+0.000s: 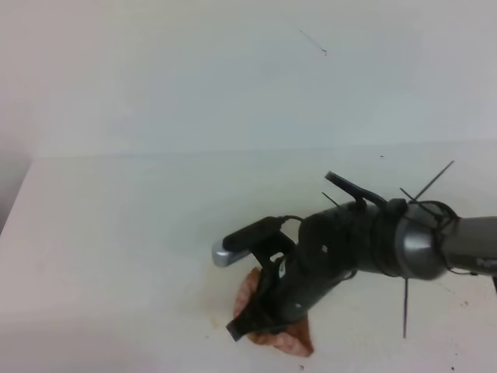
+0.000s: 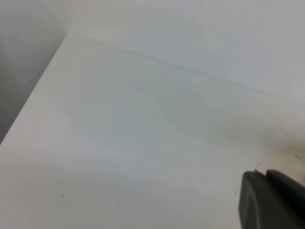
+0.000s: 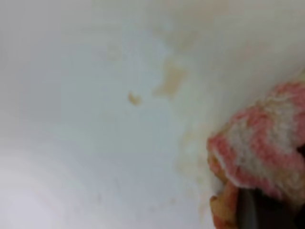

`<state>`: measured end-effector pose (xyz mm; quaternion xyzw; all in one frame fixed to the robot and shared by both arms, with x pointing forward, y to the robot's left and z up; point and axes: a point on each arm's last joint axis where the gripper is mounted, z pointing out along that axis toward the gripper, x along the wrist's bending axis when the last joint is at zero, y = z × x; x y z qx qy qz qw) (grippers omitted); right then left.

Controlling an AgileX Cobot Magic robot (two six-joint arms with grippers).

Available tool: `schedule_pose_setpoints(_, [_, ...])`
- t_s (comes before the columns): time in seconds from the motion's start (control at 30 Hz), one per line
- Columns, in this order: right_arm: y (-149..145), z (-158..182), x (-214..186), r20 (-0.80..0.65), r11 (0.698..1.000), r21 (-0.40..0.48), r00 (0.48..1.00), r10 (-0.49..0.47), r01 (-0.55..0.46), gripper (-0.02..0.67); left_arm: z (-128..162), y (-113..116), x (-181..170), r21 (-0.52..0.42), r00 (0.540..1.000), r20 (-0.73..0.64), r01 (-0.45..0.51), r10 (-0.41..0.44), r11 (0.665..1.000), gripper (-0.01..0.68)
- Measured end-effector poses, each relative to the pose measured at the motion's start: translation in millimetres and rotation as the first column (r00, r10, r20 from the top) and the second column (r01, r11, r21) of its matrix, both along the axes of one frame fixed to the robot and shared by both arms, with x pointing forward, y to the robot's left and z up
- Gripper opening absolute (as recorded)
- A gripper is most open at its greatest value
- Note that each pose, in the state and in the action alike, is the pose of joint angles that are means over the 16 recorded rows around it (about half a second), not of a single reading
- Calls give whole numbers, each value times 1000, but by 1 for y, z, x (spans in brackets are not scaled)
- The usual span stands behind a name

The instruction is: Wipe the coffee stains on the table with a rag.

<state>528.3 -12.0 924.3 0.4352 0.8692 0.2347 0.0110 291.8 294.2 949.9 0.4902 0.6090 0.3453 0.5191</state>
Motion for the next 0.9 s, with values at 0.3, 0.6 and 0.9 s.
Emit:
schedule_pose_setpoints(0.3, [-5,4,44,14,998,8,998,-56,56,21,-1,0,0,0,1000,-3,0,0,1000,-1])
schedule_pose_setpoints(0.6, [-44,1,91,5,989,-57,991,-136,136,27,2,0,0,0,1000,4,0,0,1000,-1])
schedule_pose_setpoints(0.9, [-65,9,109,-4,978,-129,986,-166,164,36,3,0,0,0,1000,9,0,0,1000,0])
